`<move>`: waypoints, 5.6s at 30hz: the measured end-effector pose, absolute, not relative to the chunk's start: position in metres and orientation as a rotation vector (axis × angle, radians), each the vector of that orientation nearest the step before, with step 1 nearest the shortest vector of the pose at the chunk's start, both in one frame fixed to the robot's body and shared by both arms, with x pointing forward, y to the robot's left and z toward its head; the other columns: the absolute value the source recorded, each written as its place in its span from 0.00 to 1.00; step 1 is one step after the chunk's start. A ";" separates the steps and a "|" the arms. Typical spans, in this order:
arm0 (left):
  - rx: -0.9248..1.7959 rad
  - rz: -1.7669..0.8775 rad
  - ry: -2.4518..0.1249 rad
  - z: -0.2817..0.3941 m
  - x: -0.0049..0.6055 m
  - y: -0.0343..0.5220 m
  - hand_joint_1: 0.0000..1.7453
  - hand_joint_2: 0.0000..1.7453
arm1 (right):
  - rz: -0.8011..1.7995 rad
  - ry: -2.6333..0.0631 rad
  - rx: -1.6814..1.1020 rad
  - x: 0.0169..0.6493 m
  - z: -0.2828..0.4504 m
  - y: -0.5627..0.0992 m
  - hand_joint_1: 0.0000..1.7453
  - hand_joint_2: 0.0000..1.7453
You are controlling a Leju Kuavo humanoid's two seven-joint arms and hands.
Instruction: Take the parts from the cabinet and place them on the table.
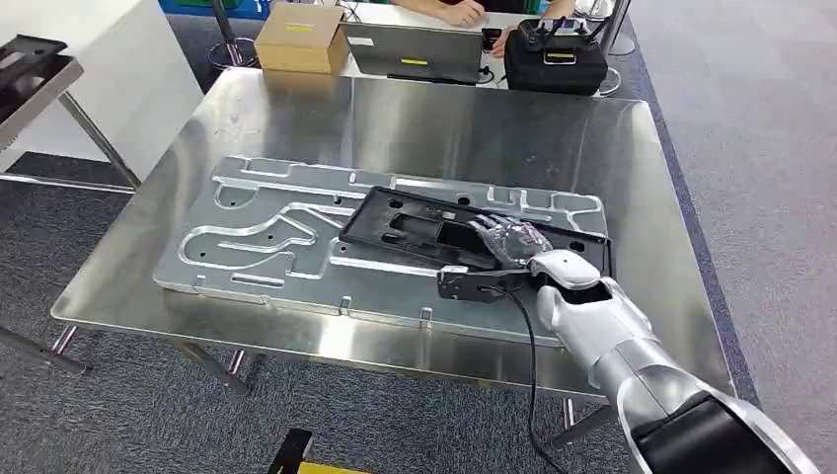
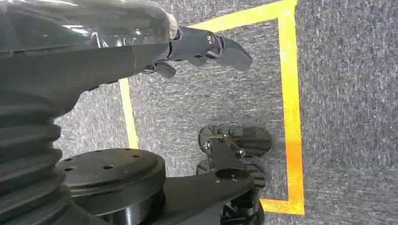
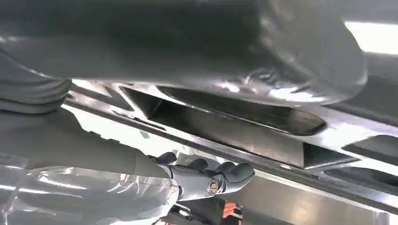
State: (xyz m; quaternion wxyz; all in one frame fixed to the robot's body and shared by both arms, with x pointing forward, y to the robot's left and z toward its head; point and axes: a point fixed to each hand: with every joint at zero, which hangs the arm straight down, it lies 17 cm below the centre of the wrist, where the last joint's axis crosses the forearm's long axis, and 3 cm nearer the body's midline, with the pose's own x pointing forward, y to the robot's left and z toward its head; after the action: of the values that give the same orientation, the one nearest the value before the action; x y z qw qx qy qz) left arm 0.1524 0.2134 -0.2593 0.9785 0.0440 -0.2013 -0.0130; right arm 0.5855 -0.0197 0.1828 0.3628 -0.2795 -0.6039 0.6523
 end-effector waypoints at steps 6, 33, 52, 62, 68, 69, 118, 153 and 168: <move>0.087 -0.024 -0.403 -0.259 0.152 0.213 0.00 0.00 | 1.680 -1.589 -0.801 0.603 0.229 -0.021 0.00 0.00; 0.063 0.072 -0.459 -0.253 0.169 0.213 0.00 0.00 | 1.698 -1.627 -0.884 0.617 0.281 -0.020 0.00 0.00; 0.068 0.114 -0.442 -0.255 0.167 0.219 0.00 0.00 | 1.718 -1.626 -0.877 0.613 0.281 -0.011 0.00 0.00; 0.068 0.111 -0.442 -0.255 0.166 0.219 0.00 0.00 | 1.724 -1.626 -0.862 0.610 0.275 -0.010 0.00 0.00; 0.066 0.097 -0.441 -0.255 0.167 0.216 0.00 0.00 | 1.728 -1.636 -0.861 0.609 0.276 -0.005 0.00 0.00; 0.065 0.096 -0.441 -0.255 0.167 0.215 0.00 0.00 | 1.730 -1.638 -0.859 0.608 0.276 -0.004 0.00 0.00; 0.213 0.114 -0.493 -0.257 0.163 0.294 0.00 0.00 | 1.627 -1.625 -0.743 0.587 0.186 -0.025 0.00 0.00; 0.169 -0.280 -0.411 -0.267 0.120 0.232 0.00 0.00 | 0.451 -0.349 -0.481 0.137 -0.261 -0.336 0.00 0.00; 0.182 -0.327 -0.449 -0.262 0.137 0.227 0.00 0.00 | 0.252 -0.418 -0.413 0.157 -0.258 -0.326 0.00 0.00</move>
State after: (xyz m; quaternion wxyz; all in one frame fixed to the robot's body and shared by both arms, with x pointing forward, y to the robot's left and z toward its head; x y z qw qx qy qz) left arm 0.1370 0.2266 -0.2623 0.9576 0.0897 -0.2215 -0.1611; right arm 0.1574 -0.3262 -0.2577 0.9493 -0.2030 -0.2055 0.1239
